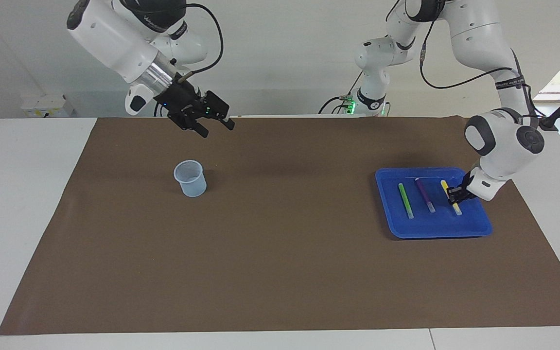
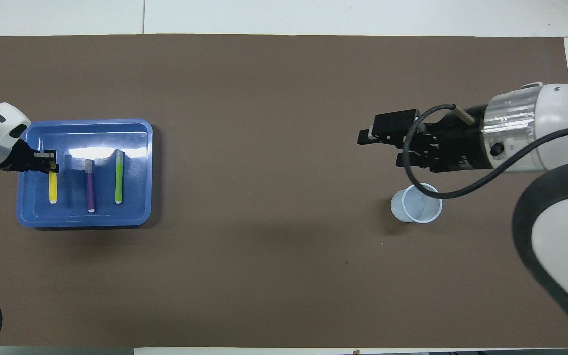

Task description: Transfer and insert pens with both arms

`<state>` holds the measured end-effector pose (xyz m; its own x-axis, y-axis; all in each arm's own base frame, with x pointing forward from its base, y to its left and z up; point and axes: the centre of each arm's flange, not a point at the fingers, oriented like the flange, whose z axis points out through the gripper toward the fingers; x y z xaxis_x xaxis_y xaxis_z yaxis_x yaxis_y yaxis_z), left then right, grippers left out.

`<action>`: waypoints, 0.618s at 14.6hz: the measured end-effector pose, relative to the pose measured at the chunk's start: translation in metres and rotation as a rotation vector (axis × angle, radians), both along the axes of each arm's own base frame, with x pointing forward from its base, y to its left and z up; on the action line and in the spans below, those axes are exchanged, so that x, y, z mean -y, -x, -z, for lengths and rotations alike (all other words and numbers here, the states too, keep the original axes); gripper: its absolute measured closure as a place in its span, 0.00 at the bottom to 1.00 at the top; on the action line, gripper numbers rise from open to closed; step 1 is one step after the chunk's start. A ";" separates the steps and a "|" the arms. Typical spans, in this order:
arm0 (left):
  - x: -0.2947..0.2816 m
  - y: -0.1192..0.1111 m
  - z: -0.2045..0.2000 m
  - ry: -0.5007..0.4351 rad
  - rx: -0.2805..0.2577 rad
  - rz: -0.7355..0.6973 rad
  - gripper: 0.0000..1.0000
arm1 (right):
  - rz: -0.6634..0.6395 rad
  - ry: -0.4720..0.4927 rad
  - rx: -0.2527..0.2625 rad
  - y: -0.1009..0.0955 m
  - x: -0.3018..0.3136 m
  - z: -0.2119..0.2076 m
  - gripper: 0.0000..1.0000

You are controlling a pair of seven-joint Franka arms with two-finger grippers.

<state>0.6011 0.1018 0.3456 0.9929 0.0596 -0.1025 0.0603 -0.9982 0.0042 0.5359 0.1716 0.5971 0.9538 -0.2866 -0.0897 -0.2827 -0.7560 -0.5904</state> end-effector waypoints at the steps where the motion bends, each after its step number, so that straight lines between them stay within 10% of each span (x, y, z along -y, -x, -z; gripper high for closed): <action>1: 0.005 -0.007 -0.021 -0.002 -0.017 -0.037 0.83 | 0.025 -0.027 0.002 0.003 -0.016 0.001 0.00; 9: 0.135 -0.014 -0.133 0.167 -0.205 -0.667 0.83 | 0.116 -0.136 -0.046 0.024 -0.070 0.004 0.00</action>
